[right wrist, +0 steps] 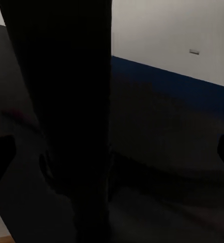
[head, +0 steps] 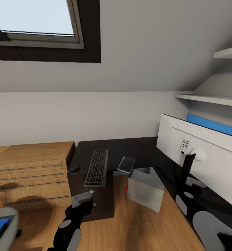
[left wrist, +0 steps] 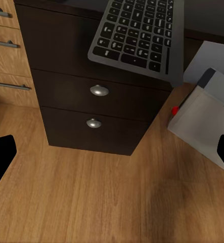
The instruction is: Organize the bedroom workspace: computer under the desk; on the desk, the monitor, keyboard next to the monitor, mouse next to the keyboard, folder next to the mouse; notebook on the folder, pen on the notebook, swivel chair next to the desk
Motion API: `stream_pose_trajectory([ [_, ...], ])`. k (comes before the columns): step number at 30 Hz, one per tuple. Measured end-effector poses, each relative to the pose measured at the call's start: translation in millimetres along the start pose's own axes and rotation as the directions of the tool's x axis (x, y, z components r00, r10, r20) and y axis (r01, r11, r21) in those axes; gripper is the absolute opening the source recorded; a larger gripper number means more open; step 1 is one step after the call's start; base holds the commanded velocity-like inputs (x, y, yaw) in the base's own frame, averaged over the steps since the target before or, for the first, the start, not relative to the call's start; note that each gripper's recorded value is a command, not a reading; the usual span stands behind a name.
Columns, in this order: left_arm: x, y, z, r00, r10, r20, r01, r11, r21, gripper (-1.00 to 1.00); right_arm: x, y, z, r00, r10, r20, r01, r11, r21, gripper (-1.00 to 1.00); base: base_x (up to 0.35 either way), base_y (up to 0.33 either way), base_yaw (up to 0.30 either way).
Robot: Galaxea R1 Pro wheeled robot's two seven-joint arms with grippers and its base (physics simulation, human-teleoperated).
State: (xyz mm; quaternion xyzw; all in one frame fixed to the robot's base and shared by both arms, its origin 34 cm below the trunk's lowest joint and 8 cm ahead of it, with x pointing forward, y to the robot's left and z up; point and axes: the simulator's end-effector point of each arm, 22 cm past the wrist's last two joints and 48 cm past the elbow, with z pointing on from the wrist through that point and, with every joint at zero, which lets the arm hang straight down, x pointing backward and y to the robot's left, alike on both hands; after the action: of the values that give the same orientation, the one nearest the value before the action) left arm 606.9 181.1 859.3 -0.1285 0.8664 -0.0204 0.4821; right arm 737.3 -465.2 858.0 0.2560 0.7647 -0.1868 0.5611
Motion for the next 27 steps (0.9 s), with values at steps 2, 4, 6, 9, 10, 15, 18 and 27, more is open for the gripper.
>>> stream_pose_trajectory([
  [2, 0, 0, 0.0, 1.000, 0.000, 0.000, 0.000, 1.000, 0.000, 1.00, -2, -1, 0.5, 1.000, 0.001, 0.006, -0.001, 1.000, 0.001, 1.00, 0.000, 0.000, 0.000],
  [4, 0, 0, 0.0, 1.000, 0.000, 0.000, 0.000, 1.000, 0.000, 1.00, -4, -1, 0.7, 1.000, 0.005, 0.016, -0.005, 1.000, 0.001, 1.00, 0.000, 0.000, 0.000],
  [6, 0, 0, 0.0, 1.000, 0.000, 0.000, 0.000, 1.000, 0.000, 1.00, -9, -1, 0.6, 0.999, 0.014, 0.039, -0.014, 1.000, 0.001, 1.00, 0.000, 0.000, 0.000],
  [9, 0, 0, 0.0, 1.000, 0.000, 0.000, 0.000, 1.000, 0.000, 1.00, -15, -1, 0.3, 0.998, 0.024, 0.063, -0.025, 1.000, 0.001, 1.00, 0.000, 0.000, 0.000],
  [10, 0, 0, 0.0, 1.000, 0.000, 0.000, 0.000, 1.000, 0.000, 1.00, -18, -1, 0.0, 0.997, 0.030, 0.076, -0.030, 1.000, 0.000, 1.00, 0.000, 0.000, 0.000],
  [15, 0, 0, 0.1, 1.000, 0.000, 0.000, 0.000, 1.000, 0.000, 1.00, -22, 0, -0.7, 0.995, 0.038, 0.096, -0.038, 0.999, -0.002, 1.00, 0.000, 0.000, 0.000],
  [18, 7, -10, -0.8, 1.000, 0.021, -0.011, -0.021, 1.000, 0.018, 1.00, -23, 1, -1.4, 0.994, 0.038, 0.102, -0.038, 0.999, -0.006, 1.00, 0.000, 0.000, 0.000],
  [27, 13, -17, -1.4, 0.999, 0.039, -0.020, -0.039, 0.999, 0.029, 1.00, -25, 1, -1.7, 0.992, 0.042, 0.115, -0.041, 0.999, -0.007, 1.00, 0.000, 0.000, 0.000],
])
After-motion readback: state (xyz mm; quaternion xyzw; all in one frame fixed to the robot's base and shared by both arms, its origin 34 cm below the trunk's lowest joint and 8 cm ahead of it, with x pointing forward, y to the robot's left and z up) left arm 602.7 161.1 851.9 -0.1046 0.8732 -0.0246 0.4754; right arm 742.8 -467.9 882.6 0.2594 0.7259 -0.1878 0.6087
